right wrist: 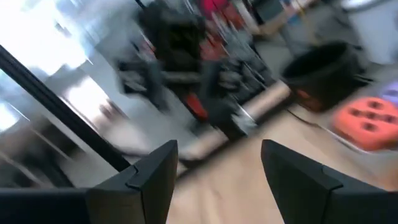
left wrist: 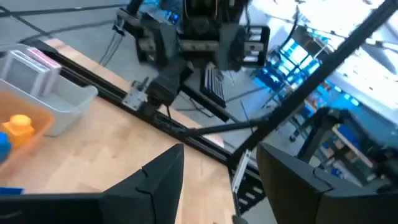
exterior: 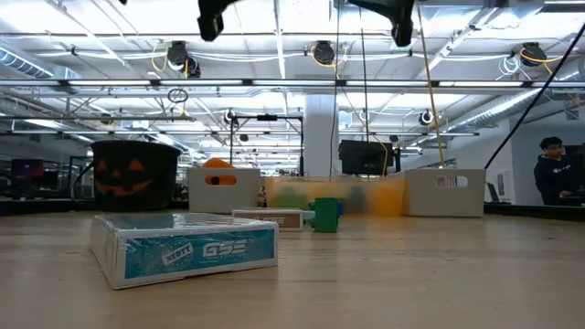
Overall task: Pick & Place Toys
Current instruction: Put the dark green game piece into the orange bin
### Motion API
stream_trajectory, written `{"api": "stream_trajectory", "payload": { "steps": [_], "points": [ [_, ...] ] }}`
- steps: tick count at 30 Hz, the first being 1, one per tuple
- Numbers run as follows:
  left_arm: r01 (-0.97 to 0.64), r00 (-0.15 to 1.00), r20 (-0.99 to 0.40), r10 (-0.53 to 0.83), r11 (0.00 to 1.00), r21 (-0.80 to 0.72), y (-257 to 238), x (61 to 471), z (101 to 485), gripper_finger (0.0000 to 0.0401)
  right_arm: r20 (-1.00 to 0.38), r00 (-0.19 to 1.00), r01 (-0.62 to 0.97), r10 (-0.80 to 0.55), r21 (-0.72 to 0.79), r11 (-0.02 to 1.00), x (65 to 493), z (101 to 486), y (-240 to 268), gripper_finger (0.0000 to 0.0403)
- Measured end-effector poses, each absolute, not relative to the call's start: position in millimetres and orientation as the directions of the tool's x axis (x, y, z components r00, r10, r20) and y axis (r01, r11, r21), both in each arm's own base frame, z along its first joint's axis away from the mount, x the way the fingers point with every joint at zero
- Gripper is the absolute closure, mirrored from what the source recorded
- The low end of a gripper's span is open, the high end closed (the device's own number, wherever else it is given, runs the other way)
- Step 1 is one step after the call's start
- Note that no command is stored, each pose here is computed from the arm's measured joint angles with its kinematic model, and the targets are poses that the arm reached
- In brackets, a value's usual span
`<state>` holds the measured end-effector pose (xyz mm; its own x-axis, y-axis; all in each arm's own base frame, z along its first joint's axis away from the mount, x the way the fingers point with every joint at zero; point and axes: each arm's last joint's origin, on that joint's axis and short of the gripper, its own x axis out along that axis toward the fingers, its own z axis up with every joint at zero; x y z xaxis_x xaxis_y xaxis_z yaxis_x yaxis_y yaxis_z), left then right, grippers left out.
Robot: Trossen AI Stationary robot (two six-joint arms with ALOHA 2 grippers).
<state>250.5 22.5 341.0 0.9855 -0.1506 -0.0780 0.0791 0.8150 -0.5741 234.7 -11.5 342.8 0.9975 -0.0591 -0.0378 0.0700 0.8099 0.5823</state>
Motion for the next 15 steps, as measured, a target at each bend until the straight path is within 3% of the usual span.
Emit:
{"api": "stream_trajectory", "payload": {
  "steps": [5,8,11,15],
  "points": [
    [0.097,0.973,-0.121,-0.196,0.825,-0.556,-6.3,251.7,336.7,0.0209,-0.319,0.945,0.201,-0.074,0.384,0.901,256.1,365.3,-0.7,0.0181],
    [0.056,0.951,-0.224,-0.215,0.828,-0.557,-17.8,249.9,326.5,0.0215,-0.458,0.888,0.201,-0.033,0.323,0.925,277.5,358.6,12.9,0.0181],
    [0.013,0.919,-0.321,-0.23,0.83,-0.558,-27.3,246.2,317.3,0.022,-0.55,0.835,0.244,0.004,0.377,0.894,299.6,336.3,28.2,0.0181],
    [-0.042,0.872,-0.429,-0.236,0.837,-0.545,-39.5,240.5,306.8,0.0227,-0.653,0.757,0.393,0.03,0.491,0.778,322.4,300.9,46.0,0.0181]
  ]
}}
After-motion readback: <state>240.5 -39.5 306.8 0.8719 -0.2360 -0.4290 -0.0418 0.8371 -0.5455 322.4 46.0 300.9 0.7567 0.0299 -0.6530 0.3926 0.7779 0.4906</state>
